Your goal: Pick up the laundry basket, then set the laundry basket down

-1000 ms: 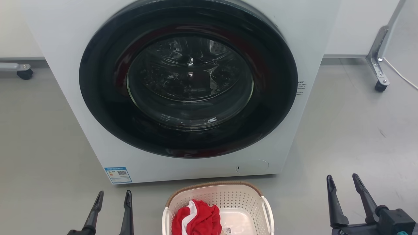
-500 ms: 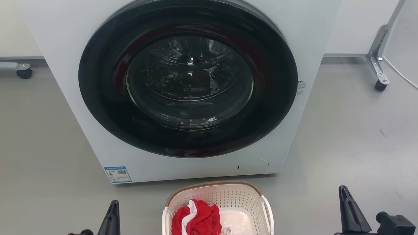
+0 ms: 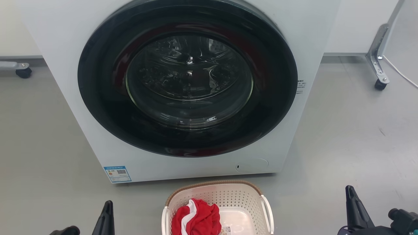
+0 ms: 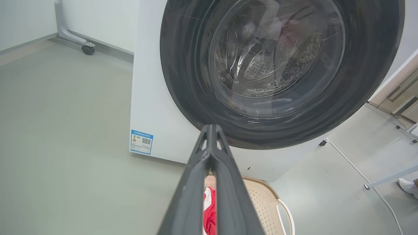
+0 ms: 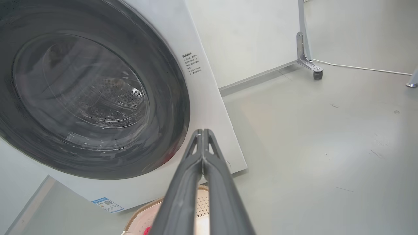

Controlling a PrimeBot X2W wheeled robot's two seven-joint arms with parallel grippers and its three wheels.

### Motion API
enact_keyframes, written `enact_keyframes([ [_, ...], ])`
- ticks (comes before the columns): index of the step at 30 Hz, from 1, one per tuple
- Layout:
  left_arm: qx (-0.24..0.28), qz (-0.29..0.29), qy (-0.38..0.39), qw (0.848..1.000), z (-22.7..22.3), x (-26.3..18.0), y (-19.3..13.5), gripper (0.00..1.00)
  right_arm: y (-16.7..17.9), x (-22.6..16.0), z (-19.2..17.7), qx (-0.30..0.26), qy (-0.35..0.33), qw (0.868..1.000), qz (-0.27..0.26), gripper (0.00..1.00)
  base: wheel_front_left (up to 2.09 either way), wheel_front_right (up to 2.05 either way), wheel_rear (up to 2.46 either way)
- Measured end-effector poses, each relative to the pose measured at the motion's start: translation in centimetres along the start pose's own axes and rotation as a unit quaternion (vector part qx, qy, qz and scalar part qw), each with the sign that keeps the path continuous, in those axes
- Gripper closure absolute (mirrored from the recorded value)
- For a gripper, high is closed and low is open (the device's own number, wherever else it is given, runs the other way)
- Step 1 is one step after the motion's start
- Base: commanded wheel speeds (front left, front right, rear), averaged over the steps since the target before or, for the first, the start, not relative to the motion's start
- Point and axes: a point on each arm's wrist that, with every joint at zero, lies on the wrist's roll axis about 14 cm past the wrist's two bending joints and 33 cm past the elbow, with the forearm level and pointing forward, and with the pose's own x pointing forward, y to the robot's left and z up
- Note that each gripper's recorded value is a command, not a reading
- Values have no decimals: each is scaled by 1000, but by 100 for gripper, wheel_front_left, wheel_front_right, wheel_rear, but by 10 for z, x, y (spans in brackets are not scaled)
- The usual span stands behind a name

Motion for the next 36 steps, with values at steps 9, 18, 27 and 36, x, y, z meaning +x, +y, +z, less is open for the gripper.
enact_keyframes([
  [9,-50,6,11,999,-2,5,3,100,-6,3,-3,59,13,998,-13,100,0,0,0],
  [18,-114,11,19,993,-2,10,6,100,-11,8,-2,123,18,992,-22,100,0,0,0],
  [27,-176,13,26,984,-3,14,9,100,-15,11,-4,186,25,982,-29,100,0,0,0],
  [36,-235,15,29,972,-3,19,11,100,-19,13,-6,250,29,967,-35,100,0,0,0],
])
